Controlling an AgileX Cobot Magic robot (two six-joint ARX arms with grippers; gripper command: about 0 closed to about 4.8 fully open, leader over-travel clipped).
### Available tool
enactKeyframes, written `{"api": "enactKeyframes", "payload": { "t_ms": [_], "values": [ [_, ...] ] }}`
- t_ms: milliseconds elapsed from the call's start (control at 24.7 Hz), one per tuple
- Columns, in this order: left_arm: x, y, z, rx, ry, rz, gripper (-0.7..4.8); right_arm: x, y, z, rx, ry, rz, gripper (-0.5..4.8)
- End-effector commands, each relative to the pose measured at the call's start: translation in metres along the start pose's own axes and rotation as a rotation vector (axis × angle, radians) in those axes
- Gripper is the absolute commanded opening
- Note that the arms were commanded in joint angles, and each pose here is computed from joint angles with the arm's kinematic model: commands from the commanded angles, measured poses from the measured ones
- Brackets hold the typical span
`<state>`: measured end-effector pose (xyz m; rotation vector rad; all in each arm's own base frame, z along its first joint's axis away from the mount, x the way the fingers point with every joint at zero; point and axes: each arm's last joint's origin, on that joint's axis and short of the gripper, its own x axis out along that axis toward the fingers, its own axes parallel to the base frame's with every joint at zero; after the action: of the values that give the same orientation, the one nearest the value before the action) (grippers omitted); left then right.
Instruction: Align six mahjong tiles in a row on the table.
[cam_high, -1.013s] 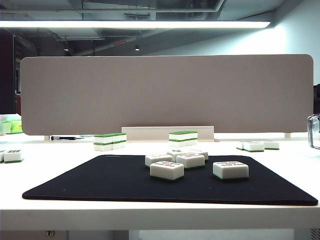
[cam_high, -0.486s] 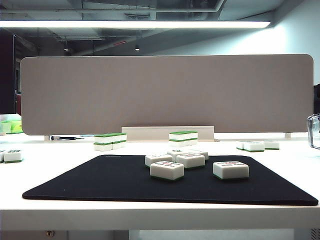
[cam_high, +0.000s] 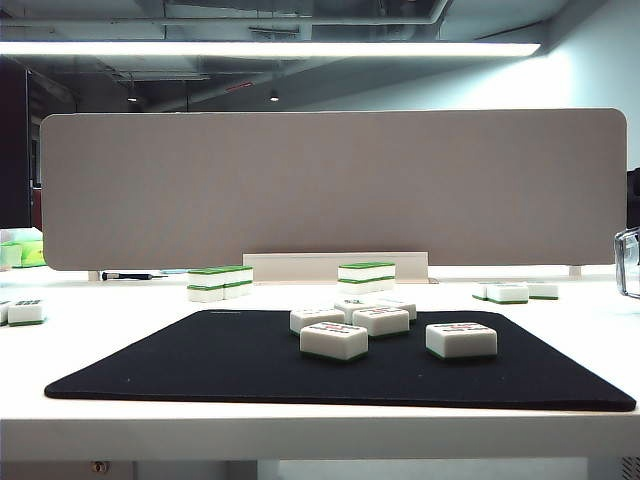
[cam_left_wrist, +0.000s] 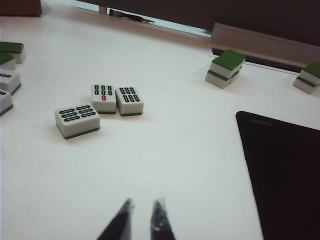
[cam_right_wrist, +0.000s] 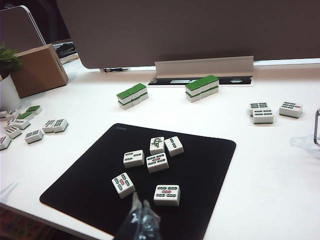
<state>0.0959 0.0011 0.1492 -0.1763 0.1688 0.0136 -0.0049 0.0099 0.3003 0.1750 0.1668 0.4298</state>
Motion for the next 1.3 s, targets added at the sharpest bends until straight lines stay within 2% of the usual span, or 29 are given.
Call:
{"api": "enactKeyframes", "payload": {
  "t_ms": [41, 243, 446, 770, 1297],
  "values": [
    [0.0001, 0.0002, -0.0013, 0.001, 0.012, -0.005, 0.52, -0.003, 0.0012, 0.0008, -0.014, -0.028, 0.0, -0.01],
    [0.0001, 0.0002, -0.0013, 0.001, 0.012, -0.005, 0.53, -0.0027, 0.0019, 0.0007, -0.009, -0.03, -0.007, -0.01],
    [0.0001, 0.0002, -0.0013, 0.001, 0.012, -0.005, 0.53, -0.0027, 0.0046, 0.0002, -0.01, -0.015, 0.082, -0.01],
    [0.0001, 0.0002, -0.0013, 0.001, 0.012, -0.005, 0.53, -0.0028, 0.0058, -0.0004, -0.009, -0.004, 0.124, -0.01],
    [0.0001, 0.0002, -0.0013, 0.001, 0.012, -0.005, 0.53, -0.0028, 0.0052, -0.0052, 0.014, 0.042, 0.121, -0.01]
  ]
}}
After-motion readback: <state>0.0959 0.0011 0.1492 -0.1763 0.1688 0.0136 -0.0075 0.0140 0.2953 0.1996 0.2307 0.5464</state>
